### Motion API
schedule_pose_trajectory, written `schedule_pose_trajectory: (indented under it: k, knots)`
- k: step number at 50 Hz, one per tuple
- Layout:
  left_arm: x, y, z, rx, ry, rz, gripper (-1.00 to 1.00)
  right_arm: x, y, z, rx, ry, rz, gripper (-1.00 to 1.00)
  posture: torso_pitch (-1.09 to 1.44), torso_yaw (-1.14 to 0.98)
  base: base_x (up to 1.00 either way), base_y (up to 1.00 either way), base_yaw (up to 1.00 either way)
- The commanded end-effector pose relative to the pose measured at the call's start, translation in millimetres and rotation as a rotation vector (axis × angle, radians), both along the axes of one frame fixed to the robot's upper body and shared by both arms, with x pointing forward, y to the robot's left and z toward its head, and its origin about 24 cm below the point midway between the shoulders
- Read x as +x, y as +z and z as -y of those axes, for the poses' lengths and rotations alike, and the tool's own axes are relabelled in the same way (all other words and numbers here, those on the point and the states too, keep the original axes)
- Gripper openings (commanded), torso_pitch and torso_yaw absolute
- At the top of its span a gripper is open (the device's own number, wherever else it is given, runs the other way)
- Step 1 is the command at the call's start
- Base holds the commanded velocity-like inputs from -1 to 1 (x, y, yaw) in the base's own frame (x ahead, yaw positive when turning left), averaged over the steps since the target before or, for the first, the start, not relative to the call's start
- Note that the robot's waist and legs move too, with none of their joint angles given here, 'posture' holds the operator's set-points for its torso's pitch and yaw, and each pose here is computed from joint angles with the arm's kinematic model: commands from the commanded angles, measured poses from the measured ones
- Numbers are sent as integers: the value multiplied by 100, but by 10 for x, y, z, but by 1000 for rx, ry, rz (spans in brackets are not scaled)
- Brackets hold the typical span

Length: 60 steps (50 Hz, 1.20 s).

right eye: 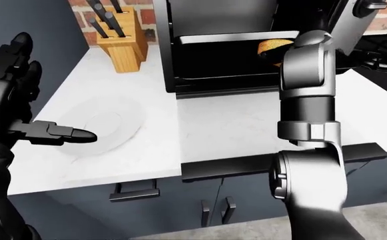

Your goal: Pick the bread from the tray and place it on the plate on the counter.

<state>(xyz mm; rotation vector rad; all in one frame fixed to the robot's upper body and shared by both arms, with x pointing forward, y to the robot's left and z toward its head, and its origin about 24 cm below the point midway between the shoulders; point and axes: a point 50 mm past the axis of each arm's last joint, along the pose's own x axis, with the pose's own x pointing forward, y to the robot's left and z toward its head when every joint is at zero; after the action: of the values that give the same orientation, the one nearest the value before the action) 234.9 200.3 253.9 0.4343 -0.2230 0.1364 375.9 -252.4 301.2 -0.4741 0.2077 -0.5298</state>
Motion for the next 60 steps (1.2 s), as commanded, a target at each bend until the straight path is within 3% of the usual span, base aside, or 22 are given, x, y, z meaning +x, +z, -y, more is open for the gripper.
schedule_pose_trajectory:
  k: [1, 25, 34, 37, 46, 49, 51, 52, 60]
  knots:
    - [-47, 108, 3, 23, 9, 71, 100, -58, 233, -3, -30, -5, 88, 100, 0, 0, 0, 0, 0]
    - [-61, 121, 0, 27, 9, 71, 100, -73, 161, 34, -32, -18, 47, 98, 0, 0, 0, 0, 0]
    - [-42, 132, 1, 29, 7, 72, 100, -80, 175, 38, -30, -17, 42, 63, 0, 0, 0, 0, 0]
    - [-48, 133, -3, 30, 8, 72, 100, -84, 187, 35, -31, -15, 43, 41, 0, 0, 0, 0, 0]
    - [-80, 120, -14, 31, 12, 72, 100, -96, 181, 25, -31, -8, 38, -33, 0, 0, 0, 0, 0]
    - [-82, 122, -19, 31, 14, 73, 100, -95, 183, 17, -31, -5, 39, -74, 0, 0, 0, 0, 0]
    - [-84, 122, -20, 31, 15, 73, 100, -91, 183, 10, -30, -4, 41, -85, 0, 0, 0, 0, 0]
    - [-85, 116, -21, 30, 15, 72, 100, -90, 182, 6, -31, -3, 41, -100, 0, 0, 0, 0, 0]
    - [-83, 108, -22, 30, 17, 71, 100, -98, 220, -13, -29, 3, 56, -100, 0, 0, 0, 0, 0]
